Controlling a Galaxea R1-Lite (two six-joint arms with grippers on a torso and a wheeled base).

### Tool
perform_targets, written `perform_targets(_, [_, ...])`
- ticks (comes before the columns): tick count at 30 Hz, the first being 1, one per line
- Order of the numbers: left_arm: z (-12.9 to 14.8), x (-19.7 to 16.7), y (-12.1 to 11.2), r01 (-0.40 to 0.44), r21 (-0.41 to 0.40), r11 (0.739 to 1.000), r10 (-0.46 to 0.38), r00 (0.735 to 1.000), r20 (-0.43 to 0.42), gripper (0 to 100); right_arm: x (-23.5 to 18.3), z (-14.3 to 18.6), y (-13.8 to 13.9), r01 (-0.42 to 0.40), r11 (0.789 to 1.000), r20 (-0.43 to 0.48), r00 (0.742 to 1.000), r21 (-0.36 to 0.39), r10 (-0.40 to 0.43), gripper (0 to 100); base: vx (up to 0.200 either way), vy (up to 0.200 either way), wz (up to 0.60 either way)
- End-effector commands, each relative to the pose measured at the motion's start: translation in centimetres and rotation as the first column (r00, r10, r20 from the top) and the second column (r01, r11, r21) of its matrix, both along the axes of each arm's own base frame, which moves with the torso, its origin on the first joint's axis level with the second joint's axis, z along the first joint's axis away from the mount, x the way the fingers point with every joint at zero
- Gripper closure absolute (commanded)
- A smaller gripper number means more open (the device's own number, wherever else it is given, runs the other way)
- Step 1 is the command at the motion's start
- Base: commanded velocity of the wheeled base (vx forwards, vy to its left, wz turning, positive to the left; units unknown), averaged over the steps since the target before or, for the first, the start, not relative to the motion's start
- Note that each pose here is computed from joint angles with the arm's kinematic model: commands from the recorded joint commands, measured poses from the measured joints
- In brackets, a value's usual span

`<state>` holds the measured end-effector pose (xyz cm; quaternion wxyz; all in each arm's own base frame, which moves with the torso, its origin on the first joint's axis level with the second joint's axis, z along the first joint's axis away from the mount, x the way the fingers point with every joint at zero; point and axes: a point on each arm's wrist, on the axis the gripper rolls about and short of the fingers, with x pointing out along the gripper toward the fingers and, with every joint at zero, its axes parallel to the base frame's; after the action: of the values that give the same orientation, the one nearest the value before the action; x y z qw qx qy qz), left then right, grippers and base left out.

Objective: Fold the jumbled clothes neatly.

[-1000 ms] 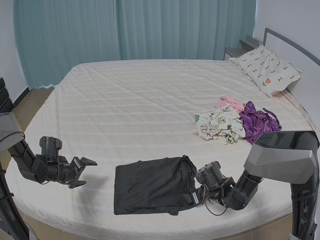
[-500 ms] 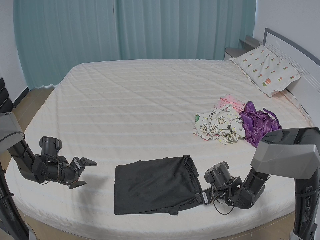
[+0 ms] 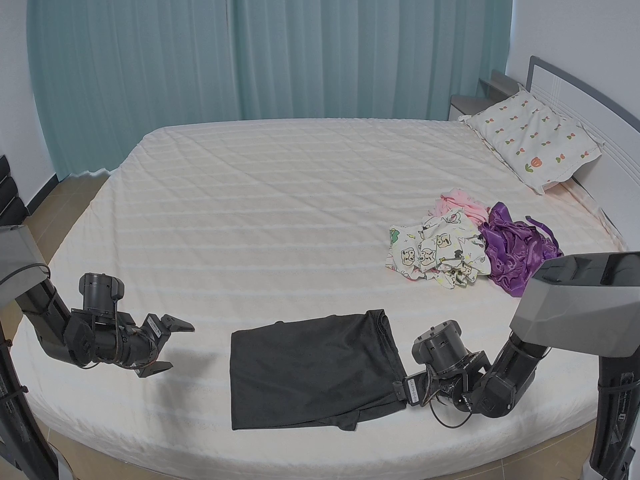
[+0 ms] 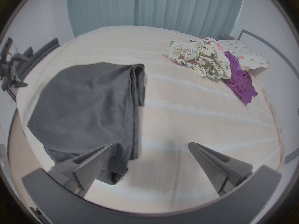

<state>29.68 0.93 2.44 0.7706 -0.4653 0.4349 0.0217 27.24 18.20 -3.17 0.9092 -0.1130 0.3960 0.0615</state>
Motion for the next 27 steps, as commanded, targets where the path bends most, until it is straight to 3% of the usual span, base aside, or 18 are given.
perform_targets(1, [0.0, 0.0, 0.0, 0.000, 0.000, 1.000, 0.000, 1.000, 0.001, 0, 0.6, 3.1, -0.1, -0.017, 0.992, 0.052, 0.999, 0.125, 0.010, 0, 0.000, 0.000, 0.00])
perform_targets(5, [0.0, 0.0, 0.0, -0.001, 0.000, 1.000, 0.001, 1.000, 0.001, 0, 2.2, 3.6, -0.4, 0.005, 0.985, 0.071, 0.997, 0.172, -0.018, 0, 0.000, 0.000, 0.00])
perform_targets(8, [0.0, 0.0, 0.0, -0.002, 0.001, 1.000, 0.002, 1.000, -0.001, 0, 4.6, 2.8, 0.4, 0.035, 0.971, 0.082, 0.995, 0.236, -0.056, 0, 0.000, 0.000, 0.00])
perform_targets(10, [0.0, 0.0, 0.0, -0.003, 0.002, 1.000, 0.003, 1.000, -0.001, 0, 7.2, 2.1, 1.8, 0.066, 0.949, 0.097, 0.990, 0.309, -0.101, 0, 0.000, 0.000, 0.00])
perform_targets(11, [0.0, 0.0, 0.0, -0.003, 0.002, 1.000, 0.003, 1.000, -0.001, 0, 7.2, 2.1, 1.8, 0.066, 0.949, 0.097, 0.990, 0.309, -0.101, 0, 0.000, 0.000, 0.00])
perform_targets(14, [-0.1, 0.0, 0.0, -0.003, 0.002, 1.000, 0.003, 1.000, -0.003, 0, 9.2, 0.9, 3.2, 0.081, 0.936, 0.056, 0.993, 0.344, -0.107, 0, 0.000, 0.000, 0.00])
perform_targets(17, [-0.1, 0.0, 0.0, -0.002, 0.003, 1.000, 0.002, 1.000, -0.002, 0, 11.6, 1.3, 4.6, 0.113, 0.899, 0.000, 0.992, 0.423, -0.124, 0, 0.000, 0.000, 0.00])
perform_targets(22, [0.0, 0.0, 0.0, -0.002, 0.003, 1.000, 0.002, 1.000, -0.001, 0, 13.7, 1.0, 5.6, 0.231, 0.844, -0.112, 0.973, 0.484, -0.202, 0, 0.000, 0.000, 0.00])
perform_targets(24, [0.0, 0.0, 0.0, -0.002, 0.003, 1.000, 0.002, 1.000, -0.001, 0, 14.3, 1.1, 5.7, 0.250, 0.834, -0.124, 0.968, 0.491, -0.218, 0, 0.000, 0.000, 0.00])
perform_targets(27, [0.0, 0.0, 0.0, -0.002, 0.001, 1.000, 0.002, 1.000, 0.000, 0, 14.4, 1.2, 5.5, 0.261, 0.837, -0.135, 0.965, 0.482, -0.223, 0, 0.000, 0.000, 0.00])
